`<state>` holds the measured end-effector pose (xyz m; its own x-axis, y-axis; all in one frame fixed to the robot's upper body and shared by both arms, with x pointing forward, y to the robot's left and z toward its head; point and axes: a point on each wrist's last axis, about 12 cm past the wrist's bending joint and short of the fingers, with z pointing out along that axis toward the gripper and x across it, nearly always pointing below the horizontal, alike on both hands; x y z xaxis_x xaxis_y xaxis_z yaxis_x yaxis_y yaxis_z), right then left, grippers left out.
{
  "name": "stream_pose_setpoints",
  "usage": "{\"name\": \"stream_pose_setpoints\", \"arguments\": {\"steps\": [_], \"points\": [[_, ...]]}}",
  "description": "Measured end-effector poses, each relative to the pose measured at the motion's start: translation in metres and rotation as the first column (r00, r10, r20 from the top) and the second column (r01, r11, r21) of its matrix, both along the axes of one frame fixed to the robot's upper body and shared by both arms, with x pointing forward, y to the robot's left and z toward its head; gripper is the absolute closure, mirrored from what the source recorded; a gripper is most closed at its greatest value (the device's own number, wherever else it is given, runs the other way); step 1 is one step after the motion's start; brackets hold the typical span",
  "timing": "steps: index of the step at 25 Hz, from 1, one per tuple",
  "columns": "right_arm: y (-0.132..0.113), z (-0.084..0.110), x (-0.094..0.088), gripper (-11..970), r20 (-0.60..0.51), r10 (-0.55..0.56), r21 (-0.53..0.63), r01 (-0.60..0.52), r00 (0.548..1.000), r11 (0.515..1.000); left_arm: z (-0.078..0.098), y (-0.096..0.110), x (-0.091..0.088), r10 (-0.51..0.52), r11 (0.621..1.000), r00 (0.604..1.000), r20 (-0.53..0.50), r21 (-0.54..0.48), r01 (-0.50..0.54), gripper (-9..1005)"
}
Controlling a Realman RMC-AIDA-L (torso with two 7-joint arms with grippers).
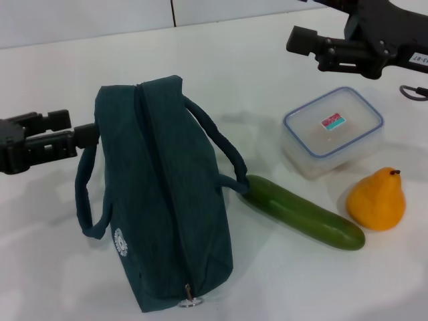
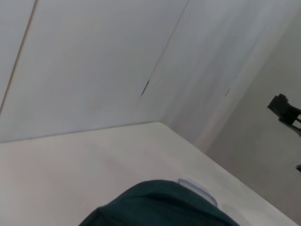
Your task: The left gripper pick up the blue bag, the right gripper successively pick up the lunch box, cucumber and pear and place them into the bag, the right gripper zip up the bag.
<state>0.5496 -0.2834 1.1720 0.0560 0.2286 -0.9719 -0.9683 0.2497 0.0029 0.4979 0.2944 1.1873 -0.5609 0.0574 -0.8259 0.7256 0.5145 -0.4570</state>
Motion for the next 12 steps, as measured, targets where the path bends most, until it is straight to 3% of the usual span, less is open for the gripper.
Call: {"name": "stream_pose_setpoints", "arguments": {"steps": [12], "points": [[0.000,-0.002,-0.003,91,-0.007,-0.010,0.020,0.010,1.000,1.000,-0.007,-0.015,0.004,-0.031,1.000,0.992,-0.120,-0.009,0.030,166]]}}
